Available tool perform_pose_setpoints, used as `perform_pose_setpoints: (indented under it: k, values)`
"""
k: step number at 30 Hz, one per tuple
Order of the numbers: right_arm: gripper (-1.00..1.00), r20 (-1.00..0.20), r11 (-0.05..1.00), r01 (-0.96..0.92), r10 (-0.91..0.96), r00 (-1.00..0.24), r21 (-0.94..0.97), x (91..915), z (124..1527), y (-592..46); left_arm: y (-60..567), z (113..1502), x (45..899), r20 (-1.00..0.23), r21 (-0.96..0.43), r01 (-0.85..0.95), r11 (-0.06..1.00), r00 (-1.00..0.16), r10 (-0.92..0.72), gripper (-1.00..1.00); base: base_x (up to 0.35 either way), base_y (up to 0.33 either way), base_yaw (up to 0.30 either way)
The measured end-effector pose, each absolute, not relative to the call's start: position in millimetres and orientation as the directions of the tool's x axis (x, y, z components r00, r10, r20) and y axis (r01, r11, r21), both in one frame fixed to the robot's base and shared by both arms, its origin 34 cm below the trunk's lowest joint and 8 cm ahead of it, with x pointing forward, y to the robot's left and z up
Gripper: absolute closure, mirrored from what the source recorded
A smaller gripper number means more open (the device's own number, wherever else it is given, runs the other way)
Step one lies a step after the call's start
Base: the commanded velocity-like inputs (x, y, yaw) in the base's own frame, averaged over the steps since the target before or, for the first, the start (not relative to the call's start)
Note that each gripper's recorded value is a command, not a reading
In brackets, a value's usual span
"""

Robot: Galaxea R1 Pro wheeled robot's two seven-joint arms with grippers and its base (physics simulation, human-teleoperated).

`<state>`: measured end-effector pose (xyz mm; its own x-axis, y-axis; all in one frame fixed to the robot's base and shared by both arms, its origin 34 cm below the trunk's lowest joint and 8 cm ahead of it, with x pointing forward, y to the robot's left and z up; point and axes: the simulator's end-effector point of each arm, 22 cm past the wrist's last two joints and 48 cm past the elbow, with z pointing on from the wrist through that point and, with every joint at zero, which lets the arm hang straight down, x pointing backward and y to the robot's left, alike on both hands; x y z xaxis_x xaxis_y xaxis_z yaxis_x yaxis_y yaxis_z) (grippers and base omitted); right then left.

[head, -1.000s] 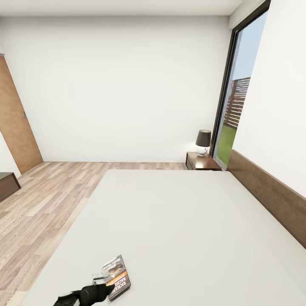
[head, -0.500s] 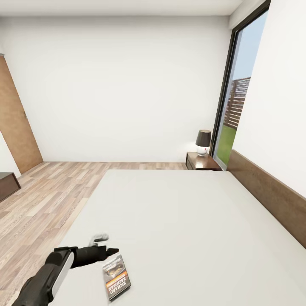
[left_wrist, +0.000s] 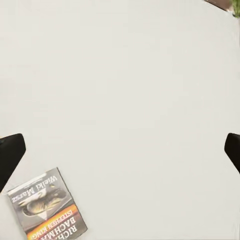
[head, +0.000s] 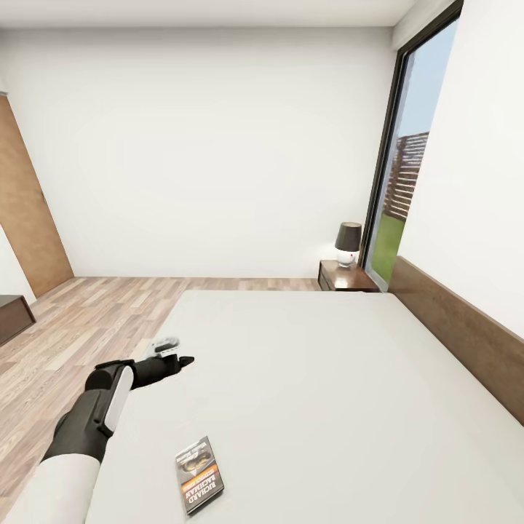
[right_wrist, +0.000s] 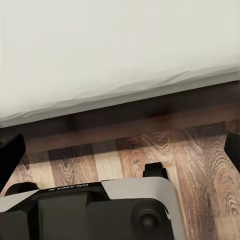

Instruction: In the bedroom, move the book from the bed onto either nightstand, and place the two sandals side by side next to the bed.

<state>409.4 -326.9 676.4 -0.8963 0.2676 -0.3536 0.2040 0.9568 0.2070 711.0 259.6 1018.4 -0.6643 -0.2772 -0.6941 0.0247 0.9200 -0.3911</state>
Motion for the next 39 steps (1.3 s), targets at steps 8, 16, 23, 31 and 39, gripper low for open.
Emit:
perform_pose_setpoints:
  k: [8, 16, 23, 31, 39]
  values:
    - [-1.0, -0.345, 0.957, 0.203, 0.266, -0.9, 0.209, 407.8, 675.8, -326.0, 277.5, 1045.0, 735.8, -0.772, -0.36, -0.064, 0.931, -0.539, -0.336, -1.0, 0.0, 0.0, 0.0]
    - [-1.0, -0.339, 0.956, 0.205, 0.267, -0.902, 0.208, 405.8, 674.0, -325.9, 250.3, 1008.7, 738.8, -0.758, -0.359, -0.137, 0.923, -0.535, -0.374, -1.0, 0.0, 0.0, 0.0]
    - [-1.0, -0.329, 0.956, 0.208, 0.268, -0.906, 0.206, 402.2, 670.9, -326.5, 238.4, 975.3, 730.1, -0.716, -0.348, -0.164, 0.923, -0.589, -0.375, -1.0, 0.0, 0.0, 0.0]
    - [-1.0, -0.319, 0.955, 0.214, 0.271, -0.908, 0.203, 398.4, 667.5, -327.2, 237.1, 953.2, 724.0, -0.688, -0.343, -0.175, 0.923, -0.622, -0.373, -1.0, 0.0, 0.0, 0.0]
    - [-1.0, -0.307, 0.956, 0.215, 0.269, -0.913, 0.2, 394.1, 663.9, -327.2, 236.6, 944.9, 723.2, -0.679, -0.341, -0.179, 0.923, -0.632, -0.374, -1.0, 0.0, 0.0, 0.0]
